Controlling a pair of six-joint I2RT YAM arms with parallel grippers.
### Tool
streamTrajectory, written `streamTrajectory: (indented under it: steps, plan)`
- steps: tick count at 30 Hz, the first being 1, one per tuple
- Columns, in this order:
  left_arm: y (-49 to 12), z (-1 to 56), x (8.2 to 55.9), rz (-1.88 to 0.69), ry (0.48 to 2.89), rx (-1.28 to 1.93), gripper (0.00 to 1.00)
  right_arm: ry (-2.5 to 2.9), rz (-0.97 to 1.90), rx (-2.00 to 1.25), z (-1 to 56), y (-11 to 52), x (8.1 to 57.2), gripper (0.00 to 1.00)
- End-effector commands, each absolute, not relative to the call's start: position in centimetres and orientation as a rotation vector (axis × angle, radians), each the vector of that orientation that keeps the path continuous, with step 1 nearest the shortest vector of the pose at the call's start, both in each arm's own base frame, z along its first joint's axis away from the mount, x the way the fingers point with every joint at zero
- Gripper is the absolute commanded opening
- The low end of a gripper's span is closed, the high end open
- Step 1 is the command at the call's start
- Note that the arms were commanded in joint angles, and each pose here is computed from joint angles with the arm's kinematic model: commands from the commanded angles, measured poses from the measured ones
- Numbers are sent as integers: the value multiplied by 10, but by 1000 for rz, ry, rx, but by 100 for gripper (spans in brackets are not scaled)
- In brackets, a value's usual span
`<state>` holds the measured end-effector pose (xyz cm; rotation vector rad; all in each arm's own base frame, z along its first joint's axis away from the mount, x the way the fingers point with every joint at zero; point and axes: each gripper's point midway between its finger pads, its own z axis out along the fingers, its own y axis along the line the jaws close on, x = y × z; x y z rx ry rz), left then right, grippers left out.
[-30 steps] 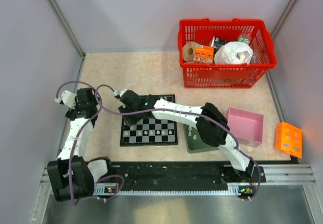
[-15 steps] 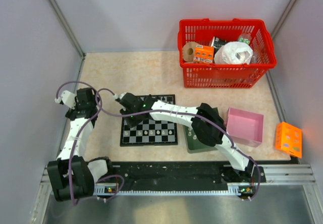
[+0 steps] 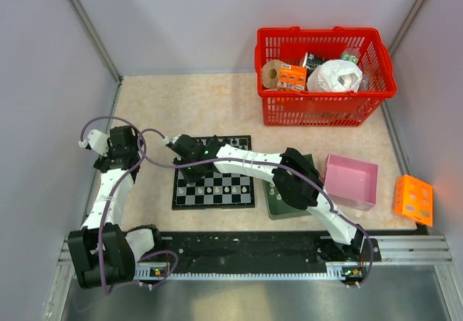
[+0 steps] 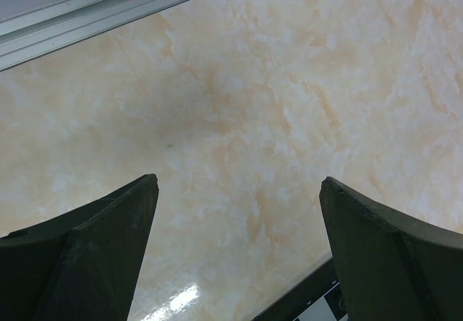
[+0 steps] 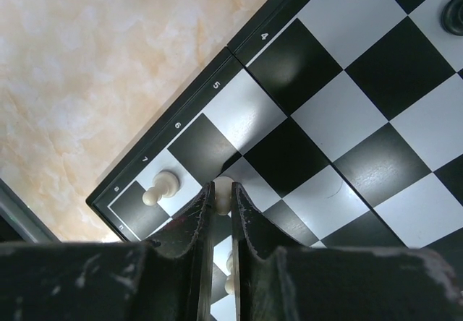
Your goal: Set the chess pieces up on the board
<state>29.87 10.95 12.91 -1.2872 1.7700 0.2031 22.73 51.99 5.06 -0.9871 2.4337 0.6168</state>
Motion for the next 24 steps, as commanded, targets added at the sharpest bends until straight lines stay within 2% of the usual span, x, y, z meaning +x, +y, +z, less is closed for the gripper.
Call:
streamTrajectory:
  steps: [1, 24]
  plan:
    - [113, 147, 305, 173, 1706, -1276, 99, 2389, 668, -990, 71, 527, 227, 10]
    - [111, 147, 306, 156, 1707, -1275, 99, 2417, 669, -1017, 66, 512, 195, 9]
